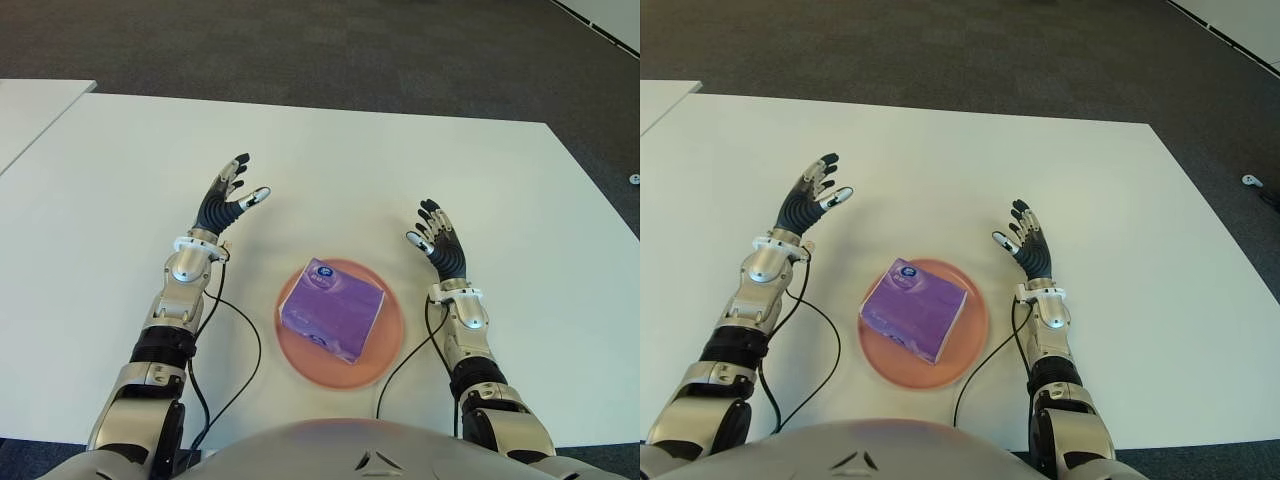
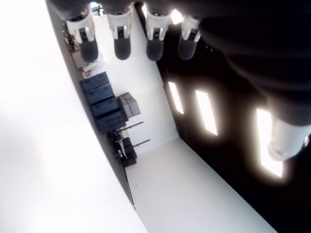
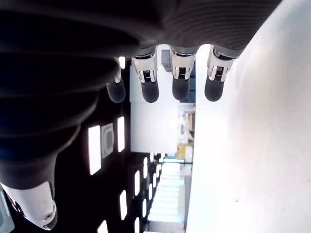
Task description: Put the tissue paper into the plate.
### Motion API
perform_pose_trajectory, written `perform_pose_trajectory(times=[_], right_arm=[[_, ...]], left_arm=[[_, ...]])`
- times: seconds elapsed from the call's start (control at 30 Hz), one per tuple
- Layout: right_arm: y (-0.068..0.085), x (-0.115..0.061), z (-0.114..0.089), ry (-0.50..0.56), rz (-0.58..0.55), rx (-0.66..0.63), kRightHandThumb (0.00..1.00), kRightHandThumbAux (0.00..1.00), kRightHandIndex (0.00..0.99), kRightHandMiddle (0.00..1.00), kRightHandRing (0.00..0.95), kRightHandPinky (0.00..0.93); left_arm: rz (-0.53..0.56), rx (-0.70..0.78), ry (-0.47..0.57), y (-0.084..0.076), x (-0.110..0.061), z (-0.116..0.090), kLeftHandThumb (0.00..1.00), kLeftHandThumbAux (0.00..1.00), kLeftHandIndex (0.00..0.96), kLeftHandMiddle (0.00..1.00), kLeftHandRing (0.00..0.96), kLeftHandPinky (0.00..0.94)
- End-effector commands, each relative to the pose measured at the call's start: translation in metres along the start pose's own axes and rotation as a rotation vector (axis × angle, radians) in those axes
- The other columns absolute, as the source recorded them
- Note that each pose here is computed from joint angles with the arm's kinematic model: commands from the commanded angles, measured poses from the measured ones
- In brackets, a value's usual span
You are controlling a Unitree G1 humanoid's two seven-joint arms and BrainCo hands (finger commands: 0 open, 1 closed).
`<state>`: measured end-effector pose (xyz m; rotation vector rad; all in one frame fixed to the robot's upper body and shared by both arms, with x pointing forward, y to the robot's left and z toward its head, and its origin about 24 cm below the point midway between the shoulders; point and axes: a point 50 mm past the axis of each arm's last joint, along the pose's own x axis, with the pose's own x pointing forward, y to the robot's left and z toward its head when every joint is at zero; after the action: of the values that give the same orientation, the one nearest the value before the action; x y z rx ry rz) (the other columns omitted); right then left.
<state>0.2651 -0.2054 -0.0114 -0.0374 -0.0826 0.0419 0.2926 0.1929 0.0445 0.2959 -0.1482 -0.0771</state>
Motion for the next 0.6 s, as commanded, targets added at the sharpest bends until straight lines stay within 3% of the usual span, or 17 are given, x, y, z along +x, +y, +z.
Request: perform_pose_trajectory(times=[0.03,0.6], right_arm=[[0.008,-0.081,-0.071,0.393,-0.036,0.071,0.151,0.644,0.000,0.008,0.000,0.018],[0.007,-0.083,-0.071,0.392,-0.036,0.071,0.151,0.644,0.000,0.008,0.000,0.018]], left_arm=[[0.026,-0.046,0.093,-0.016,-0.020,-0.026,0.000,0.471,0.000,0.000,0.000,0.000],[0.024,-0.075,0.150,-0.044,-0.043,-0.044,0.000,0.455,0.000,0.000,0.000,0.000]])
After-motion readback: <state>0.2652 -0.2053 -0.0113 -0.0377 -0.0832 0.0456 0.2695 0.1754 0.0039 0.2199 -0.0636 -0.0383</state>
